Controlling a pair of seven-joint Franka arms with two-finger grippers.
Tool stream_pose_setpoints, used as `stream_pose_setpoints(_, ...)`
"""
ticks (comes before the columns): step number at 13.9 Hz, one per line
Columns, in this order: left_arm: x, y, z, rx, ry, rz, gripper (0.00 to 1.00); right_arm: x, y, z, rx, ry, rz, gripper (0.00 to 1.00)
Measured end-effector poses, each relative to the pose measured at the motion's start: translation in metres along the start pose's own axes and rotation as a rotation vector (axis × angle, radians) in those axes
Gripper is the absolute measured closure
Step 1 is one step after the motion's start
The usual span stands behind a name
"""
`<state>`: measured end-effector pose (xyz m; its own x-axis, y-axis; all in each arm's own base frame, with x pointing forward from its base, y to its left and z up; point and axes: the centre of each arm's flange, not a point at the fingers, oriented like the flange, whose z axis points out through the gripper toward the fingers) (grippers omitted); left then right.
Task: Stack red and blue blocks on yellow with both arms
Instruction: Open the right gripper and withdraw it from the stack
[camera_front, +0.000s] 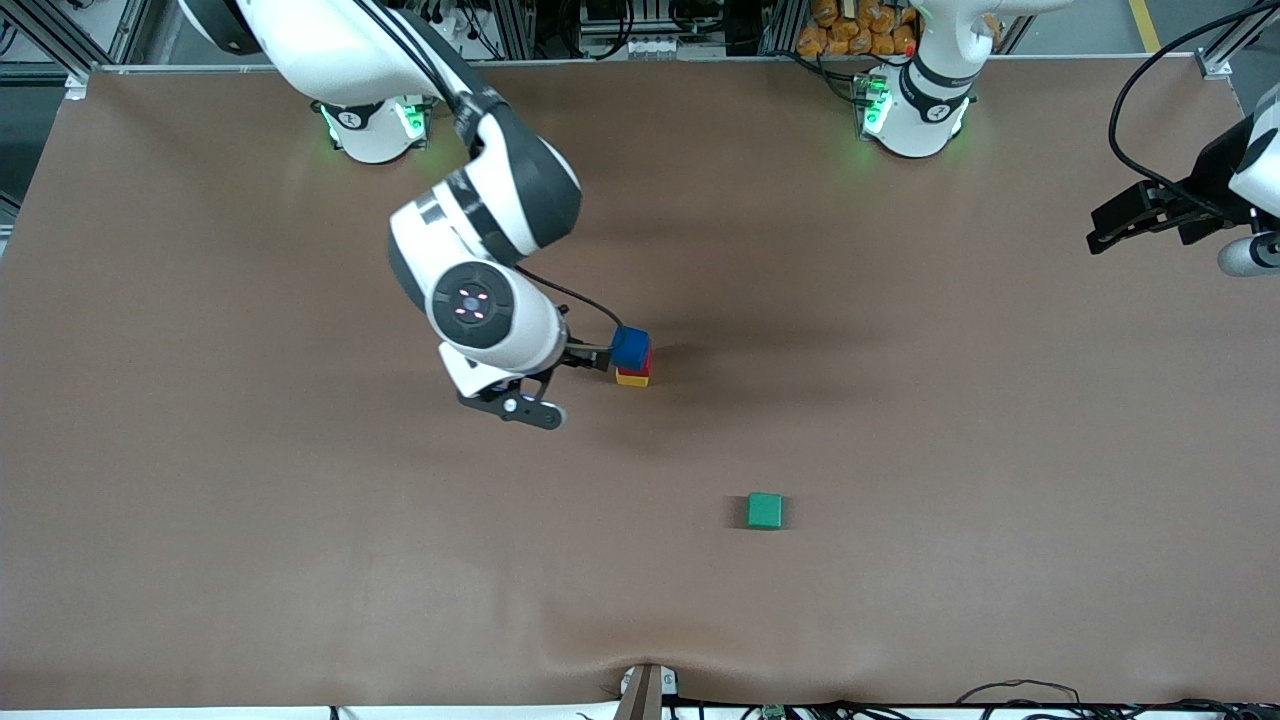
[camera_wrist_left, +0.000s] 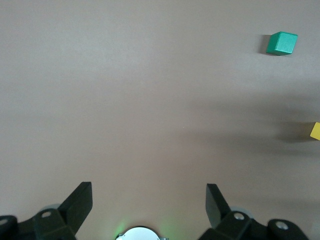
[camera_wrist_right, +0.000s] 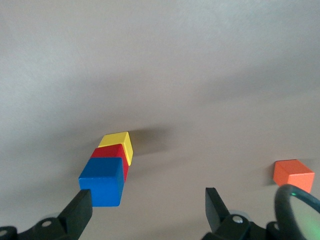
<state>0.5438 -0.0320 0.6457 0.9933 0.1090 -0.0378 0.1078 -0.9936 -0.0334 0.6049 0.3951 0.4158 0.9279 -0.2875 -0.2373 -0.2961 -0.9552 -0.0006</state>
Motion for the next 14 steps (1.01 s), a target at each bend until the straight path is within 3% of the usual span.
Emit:
stream_pose_setpoints(2, -0.001, 0.0, -0.001, 0.0, 0.001, 0.0, 0.0, 0.009, 0.018, -0.024, 0.014, 0.008, 0.025, 0.0)
stream_pose_setpoints(7, -0.004, -0.001, -0.006, -0.001, 0.008, 0.0, 0.0, 0.044, 0.102, -0.081, 0.012, -0.03, 0.087, 0.0)
stream_pose_setpoints(14, -0.005, 0.002, -0.006, 0.0, 0.005, 0.005, 0.0, 0.061, 0.207, -0.158, 0.048, -0.028, 0.107, 0.0)
